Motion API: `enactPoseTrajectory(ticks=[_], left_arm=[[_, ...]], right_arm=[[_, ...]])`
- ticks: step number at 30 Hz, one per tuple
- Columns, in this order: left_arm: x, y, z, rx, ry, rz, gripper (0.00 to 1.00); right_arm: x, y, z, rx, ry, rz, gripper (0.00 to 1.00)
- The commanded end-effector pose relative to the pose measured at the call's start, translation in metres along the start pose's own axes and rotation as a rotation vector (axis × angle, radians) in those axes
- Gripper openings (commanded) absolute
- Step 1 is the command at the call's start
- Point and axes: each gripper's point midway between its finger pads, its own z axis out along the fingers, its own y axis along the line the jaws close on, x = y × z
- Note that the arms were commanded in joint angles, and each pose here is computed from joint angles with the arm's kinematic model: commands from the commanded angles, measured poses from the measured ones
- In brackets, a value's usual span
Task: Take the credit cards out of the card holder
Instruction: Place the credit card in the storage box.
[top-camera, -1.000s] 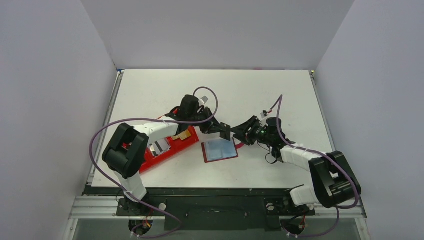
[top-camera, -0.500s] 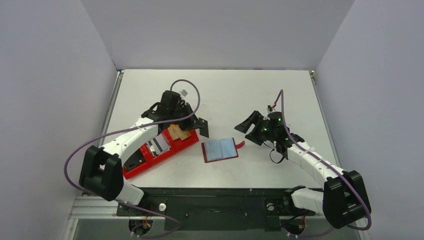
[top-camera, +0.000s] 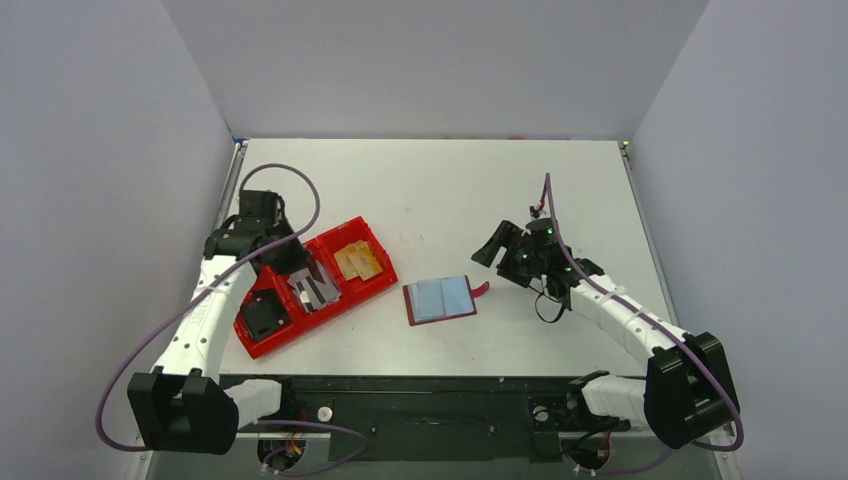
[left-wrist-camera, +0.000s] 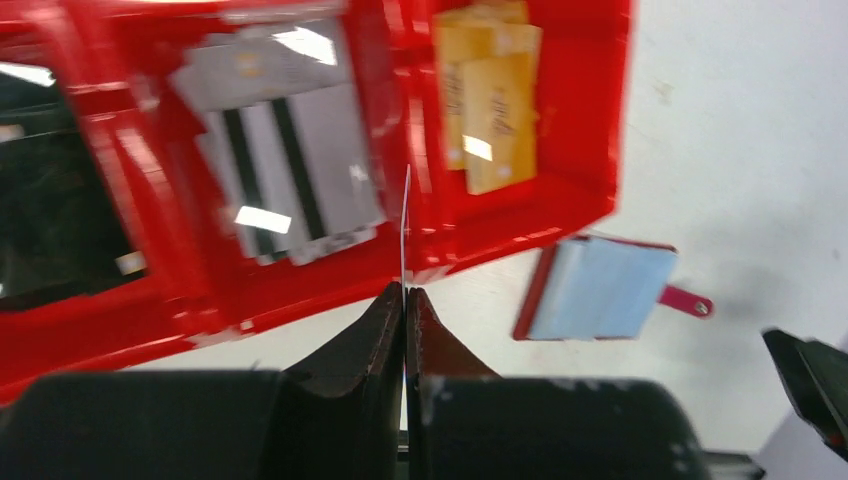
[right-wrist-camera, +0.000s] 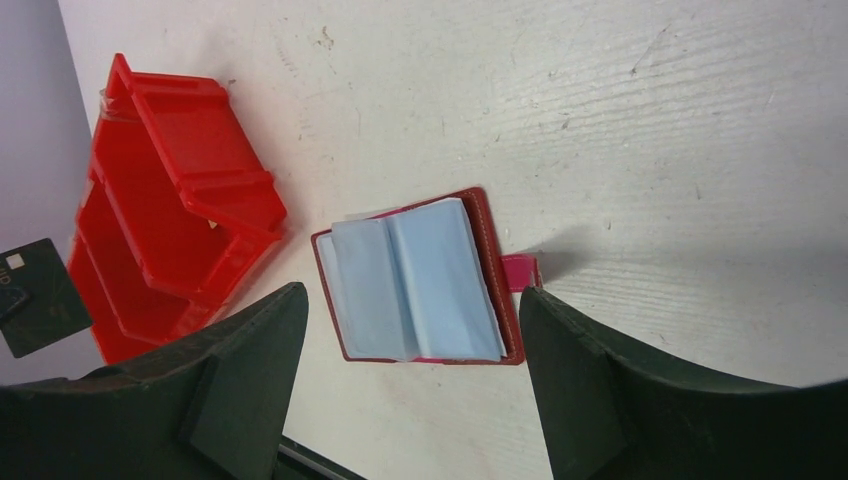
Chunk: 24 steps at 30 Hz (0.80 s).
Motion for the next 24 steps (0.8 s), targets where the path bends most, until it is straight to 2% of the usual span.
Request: enactPoseTrajectory(ticks=[1, 7, 12, 24], left_arm=[[-0.004, 0.071, -0.028, -0.252, -0.044, 0.006, 0.0], [-0.008, 0.113, -0.046, -0.393, -0.073, -0.063, 0.0], [-0.003, 0.138, -0.045, -0.471, -0.061, -0.111, 0.0], [0.0, 0.145, -0.019, -0.427, 0.005, -0.175, 0.0]], right_arm=[[-0.008, 0.001, 0.0, 0.021, -0.019, -0.053, 0.73], [-0.001, -0.002, 0.005, 0.025, 0.014, -0.071, 0.73], [-0.001, -0.005, 0.007, 0.03, 0.021, -0.085, 0.73], [0.001, -0.006, 0.01, 0.022, 0.038, -0.097, 0.73]])
